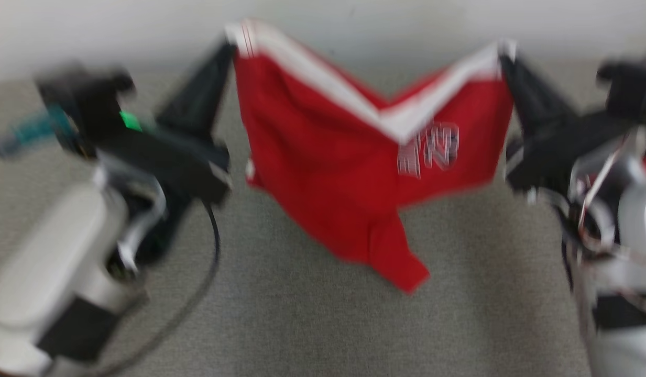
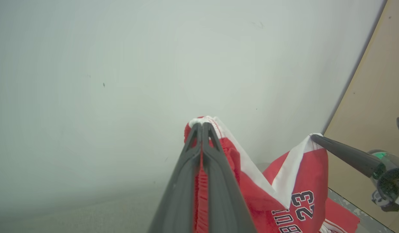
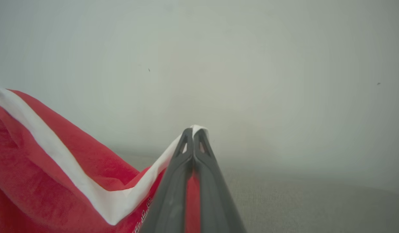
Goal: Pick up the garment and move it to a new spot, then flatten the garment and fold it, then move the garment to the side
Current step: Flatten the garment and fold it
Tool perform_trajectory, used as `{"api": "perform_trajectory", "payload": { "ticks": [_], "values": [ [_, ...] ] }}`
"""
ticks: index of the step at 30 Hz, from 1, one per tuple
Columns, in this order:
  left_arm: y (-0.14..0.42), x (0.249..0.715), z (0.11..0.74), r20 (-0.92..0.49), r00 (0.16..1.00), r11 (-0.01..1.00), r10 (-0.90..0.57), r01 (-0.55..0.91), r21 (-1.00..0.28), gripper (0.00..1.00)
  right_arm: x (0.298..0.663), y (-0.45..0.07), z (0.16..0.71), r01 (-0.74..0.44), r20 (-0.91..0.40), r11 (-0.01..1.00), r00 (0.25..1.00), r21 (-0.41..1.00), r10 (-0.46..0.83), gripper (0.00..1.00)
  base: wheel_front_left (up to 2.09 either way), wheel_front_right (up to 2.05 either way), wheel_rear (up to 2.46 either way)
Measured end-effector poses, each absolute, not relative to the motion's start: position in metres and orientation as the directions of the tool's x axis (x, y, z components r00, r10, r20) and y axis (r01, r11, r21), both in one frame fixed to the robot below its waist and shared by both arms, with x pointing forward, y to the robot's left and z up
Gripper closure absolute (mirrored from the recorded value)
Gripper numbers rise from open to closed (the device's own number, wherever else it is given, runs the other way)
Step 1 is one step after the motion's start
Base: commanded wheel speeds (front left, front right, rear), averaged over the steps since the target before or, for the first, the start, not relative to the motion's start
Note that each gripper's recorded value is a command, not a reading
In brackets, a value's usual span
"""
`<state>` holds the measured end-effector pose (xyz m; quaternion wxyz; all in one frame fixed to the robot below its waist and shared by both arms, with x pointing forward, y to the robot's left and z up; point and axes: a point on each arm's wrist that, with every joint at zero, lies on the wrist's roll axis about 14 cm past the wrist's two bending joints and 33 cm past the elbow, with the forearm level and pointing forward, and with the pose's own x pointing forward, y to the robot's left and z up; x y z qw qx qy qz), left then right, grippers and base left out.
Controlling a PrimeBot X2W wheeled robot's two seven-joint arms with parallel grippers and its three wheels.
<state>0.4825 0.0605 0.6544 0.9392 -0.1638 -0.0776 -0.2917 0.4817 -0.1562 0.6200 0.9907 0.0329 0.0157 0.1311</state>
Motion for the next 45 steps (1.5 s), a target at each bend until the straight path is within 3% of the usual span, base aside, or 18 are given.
{"api": "perform_trajectory", "payload": {
  "ticks": [6, 8, 13, 17, 21, 25, 33, 36, 41, 45],
  "values": [
    [0.083, 0.567, 0.713, 0.379, 0.827, 0.809, -0.415, 0.526, -0.262, 1.00, 0.564, -0.157, 0.690, -0.229, 0.200, 0.970, 0.950, -0.079, 0.240, 1.00, 0.00, 0.00, 0.00],
    [0.094, 0.597, 0.734, 0.483, 0.808, 0.824, -0.337, 0.501, -0.263, 1.00, 0.592, -0.166, 0.728, -0.156, 0.365, 0.981, 0.912, -0.118, 0.189, 1.00, 0.00, 0.00, 0.00],
    [0.087, 0.617, 0.755, 0.643, 0.709, 0.793, -0.290, 0.555, -0.254, 1.00, 0.613, -0.188, 0.766, -0.038, 0.559, 0.987, 0.821, -0.157, 0.120, 1.00, 0.00, 0.00, 0.00],
    [0.079, 0.629, 0.733, 0.653, 0.697, 0.751, -0.296, 0.593, -0.292, 1.00, 0.635, -0.195, 0.729, -0.015, 0.481, 0.975, 0.868, -0.222, 0.123, 1.00, 0.00, 0.00, 0.00],
    [0.066, 0.639, 0.636, 0.478, 0.801, 0.757, -0.360, 0.551, -0.352, 1.00, 0.645, -0.202, 0.623, -0.065, 0.198, 0.973, 0.974, -0.223, 0.111, 1.00, 0.00, 0.00, 0.00],
    [0.067, 0.621, 0.560, 0.317, 0.870, 0.764, -0.377, 0.485, -0.424, 1.00, 0.621, -0.200, 0.541, -0.127, -0.033, 0.977, 0.992, -0.173, 0.124, 1.00, 0.00, 0.00, 0.00],
    [0.081, 0.542, 0.478, 0.102, 0.940, 0.770, -0.324, 0.325, -0.548, 1.00, 0.544, -0.196, 0.481, -0.175, -0.239, 0.985, 0.956, 0.001, 0.170, 1.00, 0.00, 0.00, 0.00],
    [0.081, 0.504, 0.457, 0.017, 0.946, 0.781, -0.325, 0.279, -0.558, 1.00, 0.504, -0.203, 0.468, -0.194, -0.326, 0.981, 0.929, -0.020, 0.177, 1.00, 0.00, 0.00, 0.00],
    [0.080, 0.447, 0.443, -0.066, 0.937, 0.803, -0.343, 0.255, -0.539, 1.00, 0.416, -0.190, 0.436, -0.280, -0.532, 0.960, 0.809, 0.026, 0.250, 1.00, 0.00, 0.00, 0.00],
    [0.082, 0.406, 0.439, -0.106, 0.925, 0.819, -0.366, 0.266, -0.508, 1.00, 0.355, -0.186, 0.434, -0.312, -0.622, 0.946, 0.726, 0.082, 0.293, 1.00, 0.00, 0.00, 0.00]
  ]
}}
